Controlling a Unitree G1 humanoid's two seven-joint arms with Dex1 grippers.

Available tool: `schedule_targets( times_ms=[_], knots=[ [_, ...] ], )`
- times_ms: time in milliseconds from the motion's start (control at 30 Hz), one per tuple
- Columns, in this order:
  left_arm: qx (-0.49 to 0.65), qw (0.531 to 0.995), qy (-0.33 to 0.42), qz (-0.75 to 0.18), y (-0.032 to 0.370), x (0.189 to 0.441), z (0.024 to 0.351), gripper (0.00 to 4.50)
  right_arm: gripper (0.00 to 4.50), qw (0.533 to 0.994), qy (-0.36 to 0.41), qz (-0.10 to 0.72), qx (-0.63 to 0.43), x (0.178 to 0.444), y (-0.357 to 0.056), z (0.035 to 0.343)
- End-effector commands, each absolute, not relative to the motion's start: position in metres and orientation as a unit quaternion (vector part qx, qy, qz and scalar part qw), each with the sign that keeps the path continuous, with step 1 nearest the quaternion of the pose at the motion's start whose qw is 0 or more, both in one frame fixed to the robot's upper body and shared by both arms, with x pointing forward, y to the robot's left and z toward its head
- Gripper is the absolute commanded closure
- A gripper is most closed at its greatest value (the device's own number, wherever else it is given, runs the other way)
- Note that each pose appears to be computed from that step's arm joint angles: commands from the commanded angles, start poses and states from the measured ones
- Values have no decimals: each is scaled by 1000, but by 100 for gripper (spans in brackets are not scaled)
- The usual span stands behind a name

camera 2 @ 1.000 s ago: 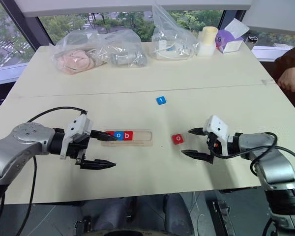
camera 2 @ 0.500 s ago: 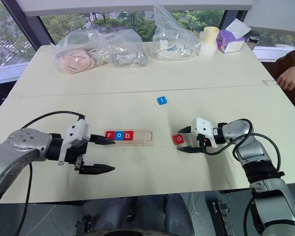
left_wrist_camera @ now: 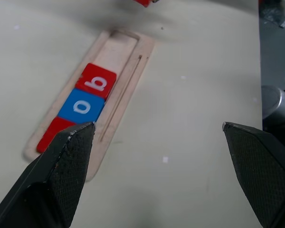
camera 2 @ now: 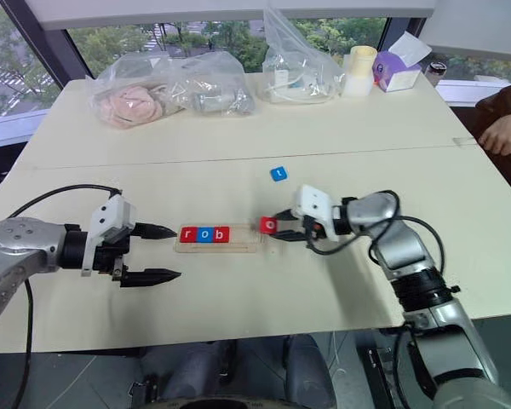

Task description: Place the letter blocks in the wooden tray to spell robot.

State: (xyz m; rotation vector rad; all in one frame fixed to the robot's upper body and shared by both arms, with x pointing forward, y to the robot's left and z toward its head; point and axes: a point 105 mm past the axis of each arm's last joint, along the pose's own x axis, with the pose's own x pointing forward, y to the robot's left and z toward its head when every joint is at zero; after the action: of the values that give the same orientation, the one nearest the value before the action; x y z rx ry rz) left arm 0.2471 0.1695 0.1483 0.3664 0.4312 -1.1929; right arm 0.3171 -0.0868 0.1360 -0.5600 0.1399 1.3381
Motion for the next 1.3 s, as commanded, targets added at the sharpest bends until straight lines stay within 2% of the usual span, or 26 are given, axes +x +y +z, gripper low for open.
schedule_targets(
  times_ms=[33,333,733,933,967,1300],
  knots=[
    [186,794,186,-548,173,250,156,0,339,746,63,607,-266,319,-71,145],
    [175,800,183,-544,165,247,150,0,339,703,93,638,-299,325,-46,127],
    [167,808,183,-534,164,244,148,0,339,697,104,640,-306,339,-39,116],
    [167,810,184,-532,165,244,148,0,36,699,88,643,-301,338,-34,123],
    [167,810,184,-531,165,245,147,0,11,702,82,641,-300,340,-34,127],
    [168,812,181,-530,166,248,147,0,11,763,39,592,-256,365,-41,162]
  ],
)
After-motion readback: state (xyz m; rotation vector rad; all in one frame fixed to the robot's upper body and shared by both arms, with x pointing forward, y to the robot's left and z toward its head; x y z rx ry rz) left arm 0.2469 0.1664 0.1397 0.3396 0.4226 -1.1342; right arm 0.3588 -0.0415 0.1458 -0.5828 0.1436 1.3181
